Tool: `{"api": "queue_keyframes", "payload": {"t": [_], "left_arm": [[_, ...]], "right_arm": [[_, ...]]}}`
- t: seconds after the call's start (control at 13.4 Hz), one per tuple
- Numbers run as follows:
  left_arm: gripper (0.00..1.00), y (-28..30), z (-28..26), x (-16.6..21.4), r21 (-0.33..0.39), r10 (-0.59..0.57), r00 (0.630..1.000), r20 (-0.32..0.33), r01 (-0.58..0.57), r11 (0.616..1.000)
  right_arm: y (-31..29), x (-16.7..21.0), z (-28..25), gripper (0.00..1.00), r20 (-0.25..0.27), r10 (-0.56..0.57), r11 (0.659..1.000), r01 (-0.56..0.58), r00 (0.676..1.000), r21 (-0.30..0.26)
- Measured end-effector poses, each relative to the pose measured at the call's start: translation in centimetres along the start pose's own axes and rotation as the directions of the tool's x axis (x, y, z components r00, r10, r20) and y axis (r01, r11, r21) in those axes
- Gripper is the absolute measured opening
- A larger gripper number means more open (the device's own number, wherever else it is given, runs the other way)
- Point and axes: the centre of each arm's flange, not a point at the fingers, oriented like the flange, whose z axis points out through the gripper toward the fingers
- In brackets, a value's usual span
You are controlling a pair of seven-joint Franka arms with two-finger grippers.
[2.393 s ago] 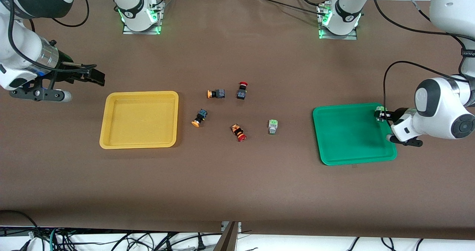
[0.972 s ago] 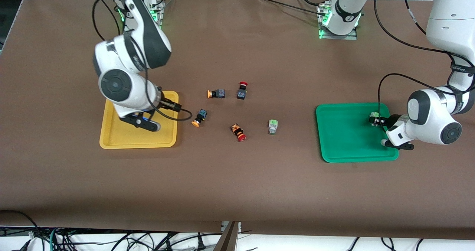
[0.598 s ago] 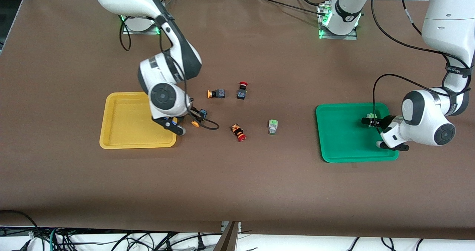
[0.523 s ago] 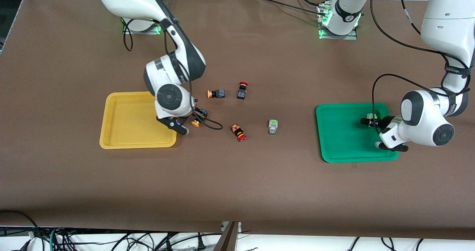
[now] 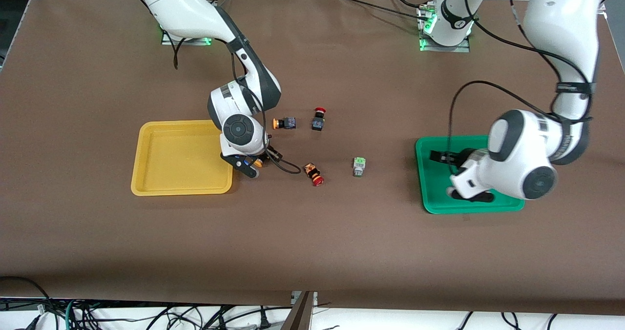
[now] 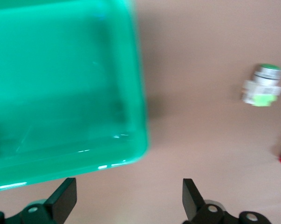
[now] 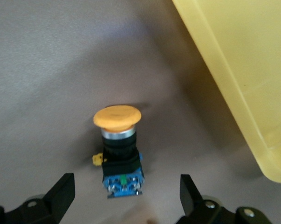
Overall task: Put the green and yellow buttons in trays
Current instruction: 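Grasp the yellow button with the right gripper while the left gripper reaches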
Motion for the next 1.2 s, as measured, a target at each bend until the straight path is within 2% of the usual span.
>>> {"api": "queue_keyframes", "payload": {"t": [0.15,0.22,0.3,0.45,0.52,0.67,0.75,0.82,0.97,1.2], "left_arm": [[1.0,5.0,1.0,-0.3,-0.032,0.047,0.999,0.01,-0.046,0.998],[1.0,6.8,1.4,-0.4,-0.034,0.069,0.998,0.004,-0.069,0.997],[1.0,8.6,1.8,-0.4,-0.025,0.093,0.996,-0.01,-0.093,0.995],[1.0,13.0,2.6,-0.4,-0.002,0.153,0.986,-0.067,-0.153,0.988],[1.0,15.4,3.2,-0.4,0.011,0.184,0.977,-0.103,-0.184,0.983],[1.0,19.5,5.0,-0.4,0.06,0.249,0.956,-0.157,-0.243,0.968],[1.0,20.7,6.1,-0.2,0.089,0.274,0.947,-0.167,-0.262,0.961],[1.0,21.1,7.3,0.1,0.111,0.289,0.942,-0.17,-0.273,0.956],[1.0,20.2,9.9,1.4,0.127,0.284,0.941,-0.186,-0.264,0.956],[1.0,18.4,13.3,2.9,0.123,0.237,0.951,-0.197,-0.216,0.969]], "right_arm": [[0.1,-0.2,0.8,0.97,0.002,0.0,1.0,0.0,1.0,-0.002],[0.0,-0.3,0.9,0.9,0.003,0.0,1.0,0.0,1.0,-0.002],[0.0,-0.3,1.0,0.9,0.004,-0.001,1.0,0.001,1.0,-0.003],[0.1,-0.4,1.1,0.74,0.004,-0.001,1.0,0.001,1.0,-0.004],[0.1,-0.4,1.2,0.71,0.004,-0.001,1.0,0.001,1.0,-0.004],[0.1,-0.4,1.2,0.5,0.004,-0.002,1.0,0.002,1.0,-0.004],[0.1,-0.4,1.1,0.5,0.005,-0.006,1.0,0.006,1.0,-0.005],[0.2,-0.5,0.5,0.43,0.01,-0.013,1.0,0.013,1.0,-0.01],[0.6,0.1,-1.6,0.42,0.026,-0.056,0.998,0.057,0.998,-0.034],[3.1,4.1,-5.5,0.42,0.056,-0.142,0.989,0.144,0.988,-0.043]]}}
